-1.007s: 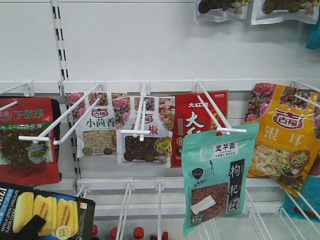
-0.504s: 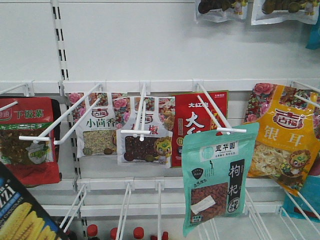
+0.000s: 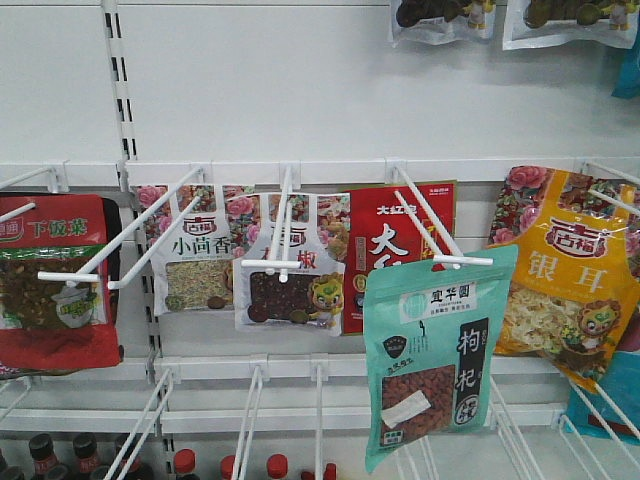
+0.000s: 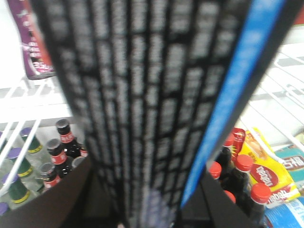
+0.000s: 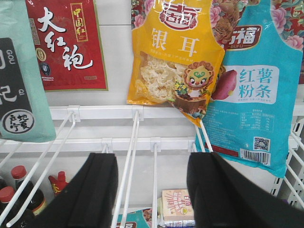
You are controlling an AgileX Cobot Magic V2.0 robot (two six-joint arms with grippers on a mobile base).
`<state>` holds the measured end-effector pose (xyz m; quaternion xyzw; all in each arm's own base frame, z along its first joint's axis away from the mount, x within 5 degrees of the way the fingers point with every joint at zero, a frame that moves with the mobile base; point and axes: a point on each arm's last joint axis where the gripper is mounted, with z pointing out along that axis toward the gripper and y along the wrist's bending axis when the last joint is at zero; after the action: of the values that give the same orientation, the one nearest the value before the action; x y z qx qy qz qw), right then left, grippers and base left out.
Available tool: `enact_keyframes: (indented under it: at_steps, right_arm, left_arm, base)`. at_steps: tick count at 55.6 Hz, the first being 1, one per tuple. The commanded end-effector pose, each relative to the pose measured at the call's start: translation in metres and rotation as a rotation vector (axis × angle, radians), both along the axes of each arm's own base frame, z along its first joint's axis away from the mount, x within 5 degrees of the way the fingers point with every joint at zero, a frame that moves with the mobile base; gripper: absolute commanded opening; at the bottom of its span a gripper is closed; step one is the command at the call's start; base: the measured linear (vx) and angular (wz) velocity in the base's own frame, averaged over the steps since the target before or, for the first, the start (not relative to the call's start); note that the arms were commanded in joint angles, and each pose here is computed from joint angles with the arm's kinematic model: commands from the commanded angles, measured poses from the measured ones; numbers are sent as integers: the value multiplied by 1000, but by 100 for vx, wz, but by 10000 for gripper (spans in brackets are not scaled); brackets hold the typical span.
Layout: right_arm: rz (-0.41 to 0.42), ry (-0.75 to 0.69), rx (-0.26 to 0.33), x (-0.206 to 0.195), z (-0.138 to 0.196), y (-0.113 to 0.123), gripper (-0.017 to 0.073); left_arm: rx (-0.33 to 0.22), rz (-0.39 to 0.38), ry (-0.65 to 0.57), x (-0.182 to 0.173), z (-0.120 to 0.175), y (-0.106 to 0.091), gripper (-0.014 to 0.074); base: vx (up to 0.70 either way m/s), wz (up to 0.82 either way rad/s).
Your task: Pick snacks and fruit into basket
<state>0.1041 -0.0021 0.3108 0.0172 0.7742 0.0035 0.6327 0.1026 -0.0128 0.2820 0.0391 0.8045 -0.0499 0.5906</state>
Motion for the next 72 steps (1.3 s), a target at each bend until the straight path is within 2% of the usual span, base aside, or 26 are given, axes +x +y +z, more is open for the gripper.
enact_keyframes:
  at_steps: [1,72]
  right_arm:
    - [-9,-101,-12,2,17,-1,414]
    - [-10,-116,-10,2,18,-1,414]
  left_arm:
    - [-23,28,-132,-1,21,2,148]
    - [-22,25,-119,-2,20,2,151]
  base:
    - [0,0]
    - [0,0]
